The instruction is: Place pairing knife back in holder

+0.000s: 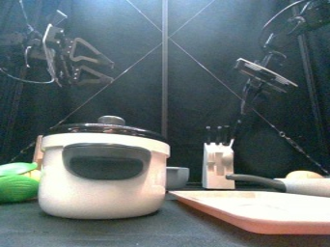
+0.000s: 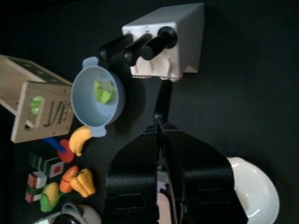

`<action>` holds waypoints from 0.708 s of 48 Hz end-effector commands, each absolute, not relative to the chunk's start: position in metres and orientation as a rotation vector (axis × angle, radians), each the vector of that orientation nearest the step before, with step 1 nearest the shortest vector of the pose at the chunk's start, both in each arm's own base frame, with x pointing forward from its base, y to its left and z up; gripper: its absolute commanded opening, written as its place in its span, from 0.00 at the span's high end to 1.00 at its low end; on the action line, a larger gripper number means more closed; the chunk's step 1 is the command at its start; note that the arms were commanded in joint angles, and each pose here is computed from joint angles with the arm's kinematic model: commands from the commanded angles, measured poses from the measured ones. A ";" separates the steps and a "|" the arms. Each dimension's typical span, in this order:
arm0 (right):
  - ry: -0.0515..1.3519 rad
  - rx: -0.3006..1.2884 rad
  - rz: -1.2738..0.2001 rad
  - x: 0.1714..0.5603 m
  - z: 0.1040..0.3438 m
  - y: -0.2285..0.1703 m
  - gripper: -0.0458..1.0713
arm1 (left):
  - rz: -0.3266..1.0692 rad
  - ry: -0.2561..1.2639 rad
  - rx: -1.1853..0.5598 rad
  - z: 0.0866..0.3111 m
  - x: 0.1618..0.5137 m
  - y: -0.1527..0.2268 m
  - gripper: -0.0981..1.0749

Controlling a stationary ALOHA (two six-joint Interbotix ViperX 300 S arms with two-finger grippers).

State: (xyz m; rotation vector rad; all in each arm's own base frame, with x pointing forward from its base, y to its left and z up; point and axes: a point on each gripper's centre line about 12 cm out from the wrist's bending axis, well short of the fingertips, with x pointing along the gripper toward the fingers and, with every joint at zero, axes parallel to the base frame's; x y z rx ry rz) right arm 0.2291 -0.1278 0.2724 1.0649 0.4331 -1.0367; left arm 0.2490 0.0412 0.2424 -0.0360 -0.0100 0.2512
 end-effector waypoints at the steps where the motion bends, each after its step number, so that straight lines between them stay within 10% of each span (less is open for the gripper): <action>1: 0.400 1.063 -0.995 0.234 0.278 -0.128 0.71 | 0.254 -0.026 -0.036 0.247 0.251 0.042 0.13; 34: 0.443 1.040 -1.015 0.239 0.264 -0.132 0.74 | 0.254 -0.023 -0.036 0.246 0.250 0.042 0.13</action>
